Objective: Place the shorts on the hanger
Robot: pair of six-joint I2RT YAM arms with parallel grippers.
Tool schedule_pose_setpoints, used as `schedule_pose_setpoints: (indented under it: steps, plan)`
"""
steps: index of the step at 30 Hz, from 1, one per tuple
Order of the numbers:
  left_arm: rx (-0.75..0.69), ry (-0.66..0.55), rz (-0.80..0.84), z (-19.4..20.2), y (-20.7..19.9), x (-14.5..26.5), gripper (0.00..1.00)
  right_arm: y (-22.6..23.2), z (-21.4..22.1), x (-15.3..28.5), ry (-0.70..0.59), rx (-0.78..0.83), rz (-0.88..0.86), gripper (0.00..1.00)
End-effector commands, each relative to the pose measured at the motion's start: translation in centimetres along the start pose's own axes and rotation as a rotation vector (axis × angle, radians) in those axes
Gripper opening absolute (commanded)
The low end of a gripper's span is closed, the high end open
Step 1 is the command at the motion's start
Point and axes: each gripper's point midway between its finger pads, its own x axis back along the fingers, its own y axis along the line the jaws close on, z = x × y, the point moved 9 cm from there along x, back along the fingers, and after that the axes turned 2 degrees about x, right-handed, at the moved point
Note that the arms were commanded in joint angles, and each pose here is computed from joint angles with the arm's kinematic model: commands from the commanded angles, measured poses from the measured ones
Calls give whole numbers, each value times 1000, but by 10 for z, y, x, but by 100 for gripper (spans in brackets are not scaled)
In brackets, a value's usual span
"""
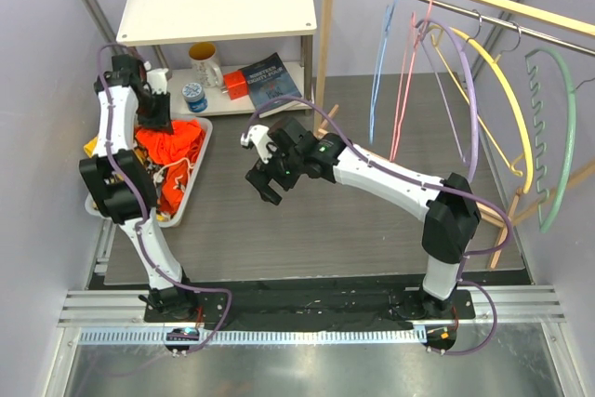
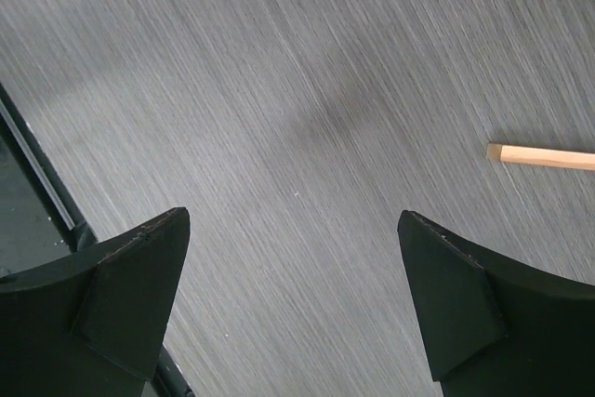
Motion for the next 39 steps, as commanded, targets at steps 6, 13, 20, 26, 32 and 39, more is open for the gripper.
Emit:
schedule_pose_setpoints:
  steps: [6, 13, 20, 26, 32, 39]
  plan:
    - [0, -288, -16, -26, -31, 119, 0, -1, -36, 27, -74, 84, -50, 99]
    - [-11, -536, 11, -32, -61, 203, 0, -8, -45, 33, -88, 134, -38, 99]
    - [-69, -728, 181, -35, -99, 262, 0, -16, -53, 47, -123, 126, -23, 99]
    - [-194, -847, 309, -31, -153, 295, 0, -23, -49, 59, -143, 101, -24, 99]
    - [-278, -729, 422, -24, -206, 267, 0, -22, -41, 67, -149, 85, -64, 99]
    - [-343, -404, 291, 12, -216, 180, 0, -12, -20, 77, -142, 95, -127, 99]
